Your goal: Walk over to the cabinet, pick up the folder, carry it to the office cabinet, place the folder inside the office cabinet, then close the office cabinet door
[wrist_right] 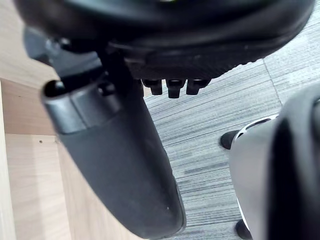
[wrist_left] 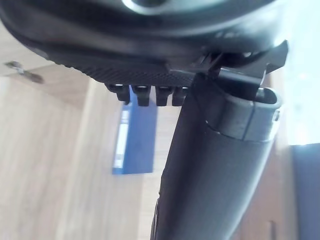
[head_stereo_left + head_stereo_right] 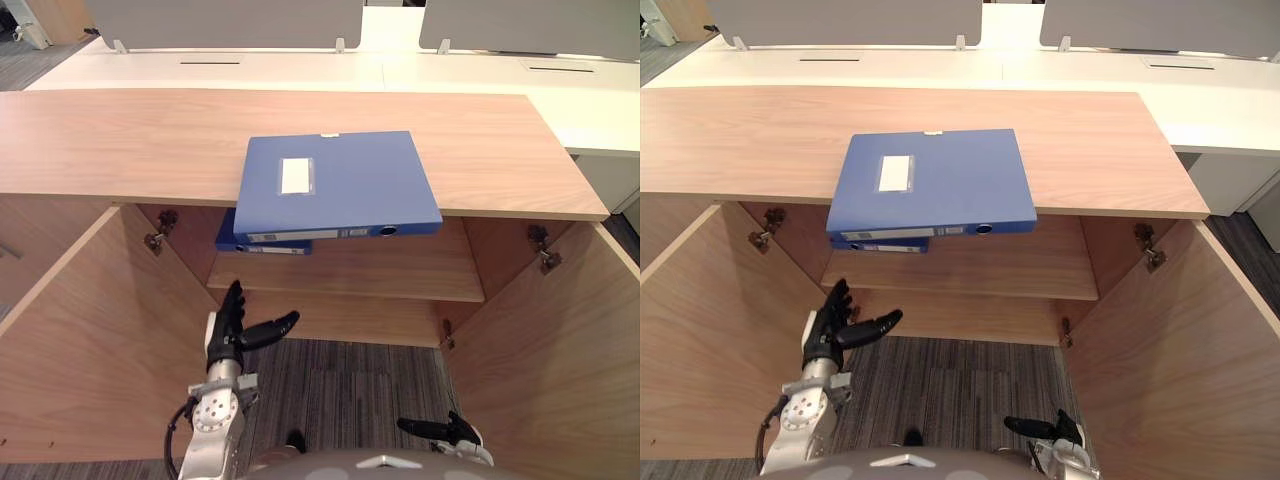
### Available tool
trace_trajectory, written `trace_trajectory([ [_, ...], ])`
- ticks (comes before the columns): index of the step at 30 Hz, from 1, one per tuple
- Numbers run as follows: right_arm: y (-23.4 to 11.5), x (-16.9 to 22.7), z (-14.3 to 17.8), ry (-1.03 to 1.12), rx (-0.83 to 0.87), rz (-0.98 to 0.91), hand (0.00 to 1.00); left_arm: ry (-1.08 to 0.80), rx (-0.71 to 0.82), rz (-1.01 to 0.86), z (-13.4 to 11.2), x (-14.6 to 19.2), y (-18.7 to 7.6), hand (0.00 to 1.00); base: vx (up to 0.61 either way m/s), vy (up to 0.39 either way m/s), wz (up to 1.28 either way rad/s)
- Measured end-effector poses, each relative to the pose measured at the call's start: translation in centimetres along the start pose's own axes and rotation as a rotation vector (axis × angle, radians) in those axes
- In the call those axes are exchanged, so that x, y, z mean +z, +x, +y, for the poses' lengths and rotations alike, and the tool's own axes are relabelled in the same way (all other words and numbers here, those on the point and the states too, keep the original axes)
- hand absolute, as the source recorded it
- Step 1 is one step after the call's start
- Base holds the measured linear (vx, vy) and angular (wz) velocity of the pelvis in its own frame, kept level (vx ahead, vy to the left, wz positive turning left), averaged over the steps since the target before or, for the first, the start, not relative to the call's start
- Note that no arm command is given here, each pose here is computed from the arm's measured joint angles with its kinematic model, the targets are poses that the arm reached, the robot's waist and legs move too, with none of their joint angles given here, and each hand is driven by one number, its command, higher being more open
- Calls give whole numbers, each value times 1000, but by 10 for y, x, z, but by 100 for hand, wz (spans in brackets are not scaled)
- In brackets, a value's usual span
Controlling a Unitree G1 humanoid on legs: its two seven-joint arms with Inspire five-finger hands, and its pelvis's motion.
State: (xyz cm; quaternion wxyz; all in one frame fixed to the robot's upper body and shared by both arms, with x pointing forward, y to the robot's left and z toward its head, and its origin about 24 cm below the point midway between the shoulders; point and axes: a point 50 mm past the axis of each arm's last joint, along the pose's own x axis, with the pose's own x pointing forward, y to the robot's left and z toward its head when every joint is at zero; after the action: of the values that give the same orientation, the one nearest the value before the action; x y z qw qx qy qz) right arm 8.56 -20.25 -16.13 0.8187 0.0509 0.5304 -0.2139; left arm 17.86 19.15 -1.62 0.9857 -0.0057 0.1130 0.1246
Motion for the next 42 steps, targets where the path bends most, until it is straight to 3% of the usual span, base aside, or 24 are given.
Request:
trace_trajectory([
  [6,0,-1,-8,-12,-14,0,100,141,15,-213,7,41,-5,100,-38,7,-2],
  [12,0,-6,-20,-57,-39,8,100,289,83,-309,16,57,-8,100,-59,-8,1],
  [25,-1,-25,-29,-98,-57,89,100,385,150,-534,16,102,-23,100,-9,-13,3],
  [42,-1,-31,-34,-185,-44,110,100,626,-158,-800,-25,133,-26,100,-13,-7,-3],
])
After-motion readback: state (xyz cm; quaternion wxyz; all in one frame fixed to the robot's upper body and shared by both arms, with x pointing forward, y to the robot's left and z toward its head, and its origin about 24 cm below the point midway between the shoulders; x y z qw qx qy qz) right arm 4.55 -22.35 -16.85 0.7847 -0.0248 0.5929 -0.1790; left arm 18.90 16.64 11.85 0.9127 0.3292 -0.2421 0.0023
